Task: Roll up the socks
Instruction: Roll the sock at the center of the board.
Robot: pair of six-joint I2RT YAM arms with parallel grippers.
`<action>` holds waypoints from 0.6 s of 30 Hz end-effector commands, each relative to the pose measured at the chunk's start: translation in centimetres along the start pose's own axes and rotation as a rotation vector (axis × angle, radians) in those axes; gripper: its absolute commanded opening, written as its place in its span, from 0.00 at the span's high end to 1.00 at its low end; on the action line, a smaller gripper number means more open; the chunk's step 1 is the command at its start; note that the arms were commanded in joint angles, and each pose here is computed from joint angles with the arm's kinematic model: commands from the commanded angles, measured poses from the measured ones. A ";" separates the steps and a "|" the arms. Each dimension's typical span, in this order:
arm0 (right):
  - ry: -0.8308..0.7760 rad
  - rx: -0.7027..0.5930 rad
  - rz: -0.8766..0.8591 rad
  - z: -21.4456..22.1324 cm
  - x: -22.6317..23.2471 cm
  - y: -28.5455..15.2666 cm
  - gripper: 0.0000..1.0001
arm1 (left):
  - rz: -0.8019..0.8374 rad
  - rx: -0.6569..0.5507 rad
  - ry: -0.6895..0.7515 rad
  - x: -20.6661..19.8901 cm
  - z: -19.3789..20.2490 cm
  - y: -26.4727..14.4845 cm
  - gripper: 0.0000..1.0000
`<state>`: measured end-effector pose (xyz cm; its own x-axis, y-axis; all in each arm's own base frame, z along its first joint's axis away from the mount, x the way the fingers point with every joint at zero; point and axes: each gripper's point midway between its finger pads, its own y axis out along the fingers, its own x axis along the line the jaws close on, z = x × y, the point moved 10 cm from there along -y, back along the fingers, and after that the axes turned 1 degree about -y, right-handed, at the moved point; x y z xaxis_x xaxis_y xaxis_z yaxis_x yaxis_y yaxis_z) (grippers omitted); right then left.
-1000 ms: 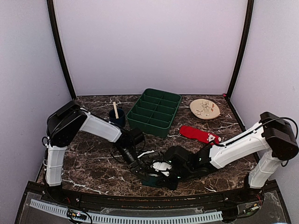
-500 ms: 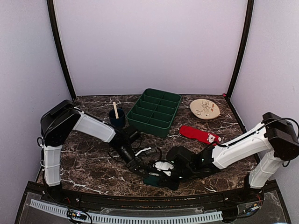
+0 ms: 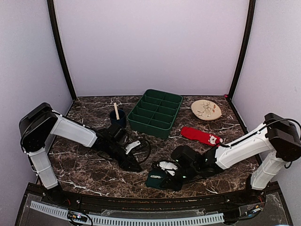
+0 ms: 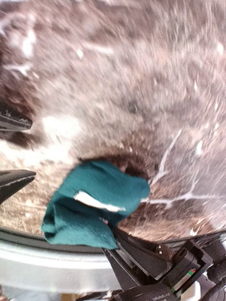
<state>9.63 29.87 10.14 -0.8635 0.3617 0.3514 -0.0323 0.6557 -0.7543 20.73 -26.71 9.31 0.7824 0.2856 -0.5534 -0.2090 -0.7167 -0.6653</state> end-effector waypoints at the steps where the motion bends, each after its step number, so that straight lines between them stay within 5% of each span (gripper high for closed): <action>1: 0.075 0.005 -0.096 -0.3 -0.4 -0.2 1.00 | -0.128 -0.172 0.048 -0.3 -0.2 -1.7 0.68; 8: 0.179 0.065 -0.226 -1.2 -1.6 0.2 1.00 | -0.130 -0.294 0.193 -2.9 1.0 -3.1 0.66; 18: 0.322 0.130 -0.378 -2.1 -3.2 0.5 1.00 | -0.131 -0.243 0.437 -6.8 1.6 -1.3 0.65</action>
<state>12.90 30.35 9.46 -0.6624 0.3379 0.6686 -0.3126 0.6864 -0.6566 15.92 -26.24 12.60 0.9413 0.1909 -0.2785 0.0031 -0.8297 -0.5582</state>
